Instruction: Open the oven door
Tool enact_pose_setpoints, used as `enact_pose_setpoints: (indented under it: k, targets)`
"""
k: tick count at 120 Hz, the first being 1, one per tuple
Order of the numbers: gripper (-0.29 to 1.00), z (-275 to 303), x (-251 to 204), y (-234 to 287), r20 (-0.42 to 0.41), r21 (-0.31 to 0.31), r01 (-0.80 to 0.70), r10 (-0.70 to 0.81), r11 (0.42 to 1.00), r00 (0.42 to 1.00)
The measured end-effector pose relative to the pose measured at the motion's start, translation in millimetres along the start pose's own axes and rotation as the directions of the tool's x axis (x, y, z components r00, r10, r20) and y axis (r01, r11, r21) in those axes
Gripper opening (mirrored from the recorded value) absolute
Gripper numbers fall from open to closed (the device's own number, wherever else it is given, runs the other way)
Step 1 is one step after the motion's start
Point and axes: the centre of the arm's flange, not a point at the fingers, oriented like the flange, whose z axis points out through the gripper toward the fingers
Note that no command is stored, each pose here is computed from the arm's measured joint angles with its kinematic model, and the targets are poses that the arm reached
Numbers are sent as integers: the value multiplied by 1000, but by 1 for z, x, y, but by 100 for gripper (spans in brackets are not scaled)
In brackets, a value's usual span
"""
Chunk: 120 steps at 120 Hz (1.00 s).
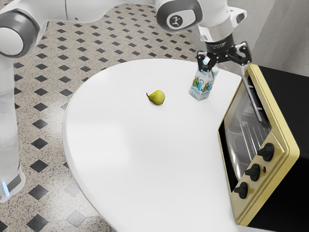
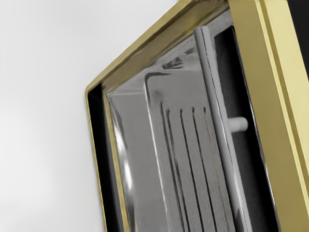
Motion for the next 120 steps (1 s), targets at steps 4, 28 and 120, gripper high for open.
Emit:
enact_pose_setpoints:
  k: [4, 28, 120]
  targets:
    - [70, 0, 1, 0, -1, 0, 1, -1, 1000, 1000]
    - [70, 16, 14, -2, 0, 12, 15, -15, 1000, 1000]
    - [70, 57, 61, 7, -5, -23, 35, -35, 999, 999]
